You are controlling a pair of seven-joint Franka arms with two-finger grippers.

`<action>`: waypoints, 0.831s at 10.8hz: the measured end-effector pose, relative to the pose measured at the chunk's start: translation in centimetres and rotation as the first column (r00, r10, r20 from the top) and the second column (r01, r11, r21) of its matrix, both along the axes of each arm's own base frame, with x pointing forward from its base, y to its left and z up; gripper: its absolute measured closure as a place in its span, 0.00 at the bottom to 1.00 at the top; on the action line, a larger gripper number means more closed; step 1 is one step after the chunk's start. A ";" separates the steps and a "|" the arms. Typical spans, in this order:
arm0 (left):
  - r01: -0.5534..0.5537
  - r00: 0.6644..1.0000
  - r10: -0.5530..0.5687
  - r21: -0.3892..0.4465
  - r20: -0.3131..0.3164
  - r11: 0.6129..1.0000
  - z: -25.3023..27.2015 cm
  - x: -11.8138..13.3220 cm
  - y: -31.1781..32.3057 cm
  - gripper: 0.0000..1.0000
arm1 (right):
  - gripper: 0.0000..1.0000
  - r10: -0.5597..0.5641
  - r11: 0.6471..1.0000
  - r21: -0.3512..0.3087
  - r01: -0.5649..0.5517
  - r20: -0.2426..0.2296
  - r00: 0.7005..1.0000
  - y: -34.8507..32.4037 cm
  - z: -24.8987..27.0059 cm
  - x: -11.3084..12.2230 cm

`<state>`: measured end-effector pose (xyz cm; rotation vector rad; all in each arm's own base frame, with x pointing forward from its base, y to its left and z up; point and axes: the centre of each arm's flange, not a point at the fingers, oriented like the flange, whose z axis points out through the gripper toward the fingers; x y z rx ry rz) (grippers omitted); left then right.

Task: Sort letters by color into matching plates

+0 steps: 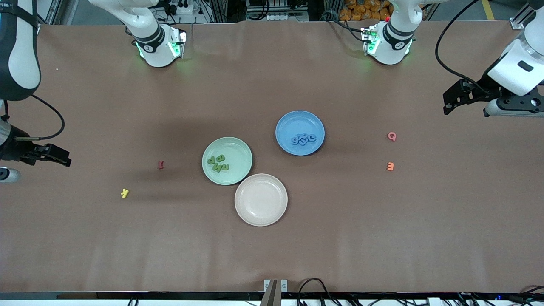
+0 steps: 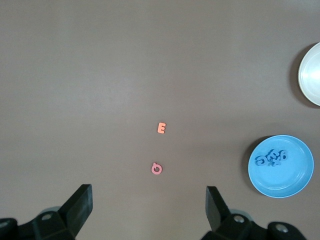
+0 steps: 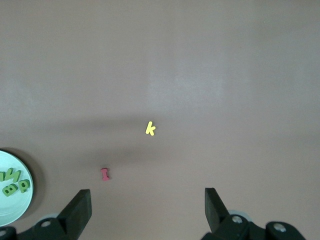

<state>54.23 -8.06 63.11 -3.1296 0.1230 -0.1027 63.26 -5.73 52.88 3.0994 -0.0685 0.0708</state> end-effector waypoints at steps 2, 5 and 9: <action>0.000 1.000 0.000 0.003 0.005 1.000 0.0 -0.5 0.0 0.00 | 0.00 -0.001 1.000 0.000 0.001 -0.005 1.000 0.0 1.4 -0.2; 0.000 1.000 0.000 0.002 0.010 1.000 -0.2 -0.5 0.0 0.00 | 0.00 -0.004 1.000 0.003 0.004 -0.031 1.000 0.1 4.0 -0.9; 0.000 1.000 0.000 0.002 0.008 1.000 -0.4 -0.4 0.0 0.00 | 0.00 -0.007 1.000 0.005 0.007 -0.047 0.999 0.2 6.7 -1.7</action>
